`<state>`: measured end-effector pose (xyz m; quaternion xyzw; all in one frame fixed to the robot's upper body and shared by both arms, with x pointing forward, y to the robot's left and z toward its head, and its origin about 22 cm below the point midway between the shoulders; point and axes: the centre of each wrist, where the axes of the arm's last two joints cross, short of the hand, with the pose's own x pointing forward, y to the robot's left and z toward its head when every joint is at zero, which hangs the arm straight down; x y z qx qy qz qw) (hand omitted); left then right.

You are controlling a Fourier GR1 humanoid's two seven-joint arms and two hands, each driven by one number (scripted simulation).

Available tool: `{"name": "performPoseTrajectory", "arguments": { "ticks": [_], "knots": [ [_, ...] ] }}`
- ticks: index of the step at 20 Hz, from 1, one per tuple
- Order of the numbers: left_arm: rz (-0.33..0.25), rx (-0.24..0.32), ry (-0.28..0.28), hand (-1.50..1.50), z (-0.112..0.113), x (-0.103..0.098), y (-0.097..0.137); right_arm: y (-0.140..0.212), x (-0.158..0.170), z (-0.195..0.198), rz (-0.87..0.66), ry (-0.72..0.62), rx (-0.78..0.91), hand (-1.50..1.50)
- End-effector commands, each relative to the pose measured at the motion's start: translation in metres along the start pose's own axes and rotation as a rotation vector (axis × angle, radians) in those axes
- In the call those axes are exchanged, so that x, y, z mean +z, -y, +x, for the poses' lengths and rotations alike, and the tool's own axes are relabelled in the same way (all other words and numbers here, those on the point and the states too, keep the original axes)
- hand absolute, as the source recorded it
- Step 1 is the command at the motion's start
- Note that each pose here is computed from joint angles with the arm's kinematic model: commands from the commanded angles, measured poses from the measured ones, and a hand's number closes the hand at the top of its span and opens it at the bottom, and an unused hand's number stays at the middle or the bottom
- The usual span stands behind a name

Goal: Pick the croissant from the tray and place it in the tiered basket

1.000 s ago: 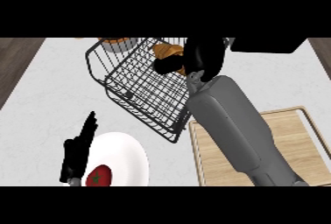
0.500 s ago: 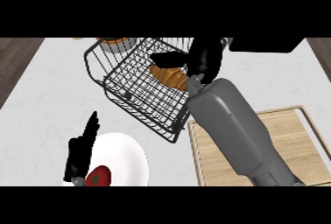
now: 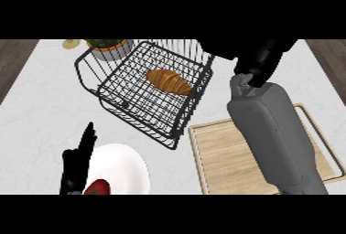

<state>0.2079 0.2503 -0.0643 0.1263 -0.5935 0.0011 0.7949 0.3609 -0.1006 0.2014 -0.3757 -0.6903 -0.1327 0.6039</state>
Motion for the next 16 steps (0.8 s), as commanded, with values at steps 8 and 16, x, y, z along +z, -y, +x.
{"name": "performPoseTrajectory", "arguments": {
  "ticks": [8,16],
  "knots": [
    [0.033,0.01,-0.02,0.0,-0.009,0.016,-0.008,0.156,0.027,-0.033,-0.121,-0.134,-0.093,-1.5],
    [0.048,0.017,-0.022,0.0,-0.011,0.016,-0.015,0.271,0.077,-0.046,-0.07,-0.099,-0.077,-1.5]
  ]
}}
